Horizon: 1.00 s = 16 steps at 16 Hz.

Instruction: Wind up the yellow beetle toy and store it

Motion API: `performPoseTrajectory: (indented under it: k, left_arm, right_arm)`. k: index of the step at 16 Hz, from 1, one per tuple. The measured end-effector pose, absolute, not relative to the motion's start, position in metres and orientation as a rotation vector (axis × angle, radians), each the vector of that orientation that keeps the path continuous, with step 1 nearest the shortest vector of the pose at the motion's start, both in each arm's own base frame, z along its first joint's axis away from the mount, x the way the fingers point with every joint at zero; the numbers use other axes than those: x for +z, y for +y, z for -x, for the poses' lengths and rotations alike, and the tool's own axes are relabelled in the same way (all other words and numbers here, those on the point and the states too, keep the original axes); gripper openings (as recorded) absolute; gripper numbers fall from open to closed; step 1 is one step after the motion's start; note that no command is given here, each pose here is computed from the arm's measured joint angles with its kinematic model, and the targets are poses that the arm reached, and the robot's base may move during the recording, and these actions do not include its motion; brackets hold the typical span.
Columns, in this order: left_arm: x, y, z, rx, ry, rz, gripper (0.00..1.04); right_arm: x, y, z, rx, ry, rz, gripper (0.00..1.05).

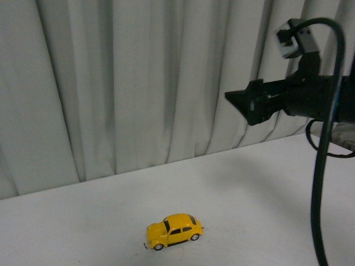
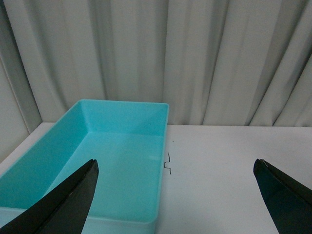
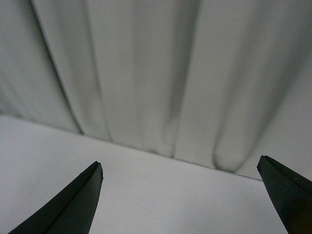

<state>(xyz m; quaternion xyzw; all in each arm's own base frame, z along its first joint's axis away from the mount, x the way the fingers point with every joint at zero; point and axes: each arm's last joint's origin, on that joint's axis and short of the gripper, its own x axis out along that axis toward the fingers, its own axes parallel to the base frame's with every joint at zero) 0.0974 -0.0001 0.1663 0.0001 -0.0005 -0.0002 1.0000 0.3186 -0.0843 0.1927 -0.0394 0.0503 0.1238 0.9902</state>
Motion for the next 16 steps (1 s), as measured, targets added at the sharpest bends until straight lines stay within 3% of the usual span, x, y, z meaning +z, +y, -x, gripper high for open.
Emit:
performPoseTrajectory:
  k: [2, 9, 16]
  left_arm:
    - [0.166, 0.0, -0.097, -0.001, -0.001, 0.0, 0.98]
    - [0.166, 0.0, -0.097, 0.0, -0.001, 0.0, 0.98]
    - [0.166, 0.0, -0.097, -0.001, -0.001, 0.0, 0.98]
  right_arm:
    - [0.172, -0.075, -0.353, 0.475, 0.198, 0.19, 0.98]
    - [0.164, -0.071, -0.37, 0.675, 0.257, 0.281, 0.98]
    - [0.116, -0.054, -0.397, 1.137, 0.465, 0.435, 0.98]
